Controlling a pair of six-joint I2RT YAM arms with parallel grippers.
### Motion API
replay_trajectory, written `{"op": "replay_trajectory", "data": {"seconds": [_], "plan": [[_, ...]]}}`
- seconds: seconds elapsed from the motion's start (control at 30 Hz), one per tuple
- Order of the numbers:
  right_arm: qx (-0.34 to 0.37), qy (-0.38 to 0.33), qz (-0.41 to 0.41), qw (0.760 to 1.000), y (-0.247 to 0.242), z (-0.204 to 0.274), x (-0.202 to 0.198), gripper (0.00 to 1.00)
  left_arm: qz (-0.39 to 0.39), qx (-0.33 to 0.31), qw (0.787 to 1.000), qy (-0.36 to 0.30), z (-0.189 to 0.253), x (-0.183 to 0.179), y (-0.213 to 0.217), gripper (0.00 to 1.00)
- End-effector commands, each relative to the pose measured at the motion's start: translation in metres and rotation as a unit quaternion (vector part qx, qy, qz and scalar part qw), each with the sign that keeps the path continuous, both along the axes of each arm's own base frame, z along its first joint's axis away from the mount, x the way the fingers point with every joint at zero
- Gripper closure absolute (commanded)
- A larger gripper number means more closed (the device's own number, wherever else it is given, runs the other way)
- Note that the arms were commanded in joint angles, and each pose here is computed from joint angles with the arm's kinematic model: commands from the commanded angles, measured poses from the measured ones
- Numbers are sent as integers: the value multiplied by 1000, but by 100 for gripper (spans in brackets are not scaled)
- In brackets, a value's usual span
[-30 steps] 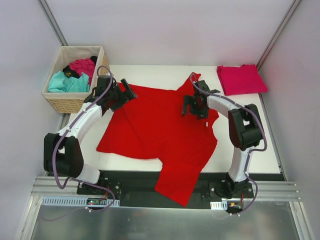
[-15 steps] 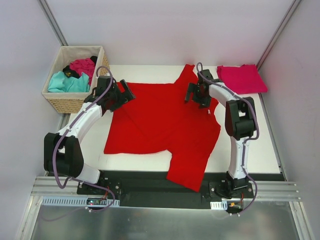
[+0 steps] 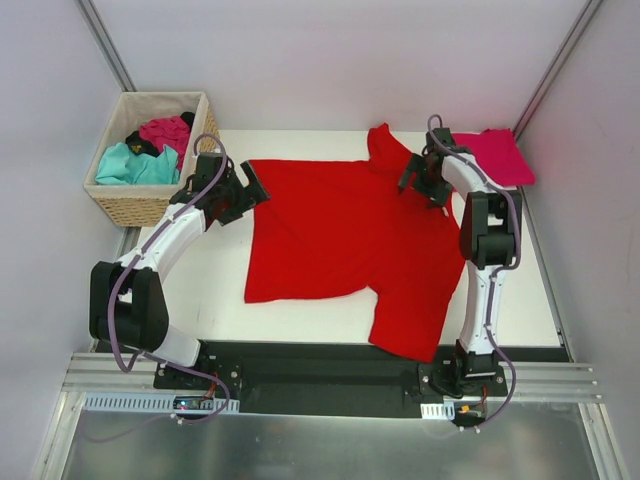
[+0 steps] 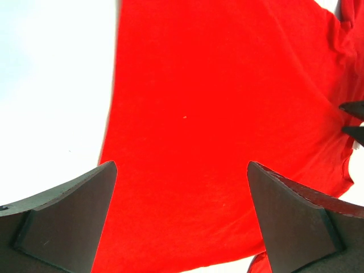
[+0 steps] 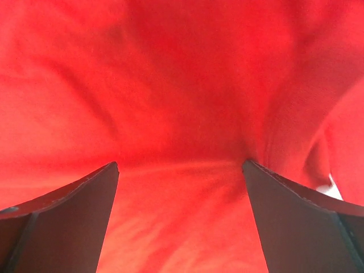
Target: Fold and stack the t-shirts
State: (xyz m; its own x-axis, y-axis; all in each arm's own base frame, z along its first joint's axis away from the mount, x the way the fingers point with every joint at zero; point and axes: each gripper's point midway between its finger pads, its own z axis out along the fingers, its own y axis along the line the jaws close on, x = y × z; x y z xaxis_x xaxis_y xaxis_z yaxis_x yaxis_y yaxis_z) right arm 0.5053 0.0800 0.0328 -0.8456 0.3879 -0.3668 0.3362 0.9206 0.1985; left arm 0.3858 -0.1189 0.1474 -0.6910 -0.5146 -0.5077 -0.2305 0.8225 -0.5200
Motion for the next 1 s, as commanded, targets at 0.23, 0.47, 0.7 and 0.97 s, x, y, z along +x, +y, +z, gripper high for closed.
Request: {"op": "replay_trajectory", "data": {"seconds": [0.23, 0.47, 0.7, 0.97], "plan": [[-31, -77, 100, 992, 42, 115, -104, 4, -115, -40, 992, -39, 43, -28, -64, 1], [-32, -67, 133, 988, 51, 102, -153, 4, -151, -43, 988, 4, 12, -45, -89, 1], [-32, -39, 153, 987, 65, 71, -159, 4, -150, -65, 984, 69, -46, -31, -110, 1], [-64, 11, 148, 987, 59, 31, -155, 4, -131, -32, 984, 120, -96, -30, -104, 1]]}}
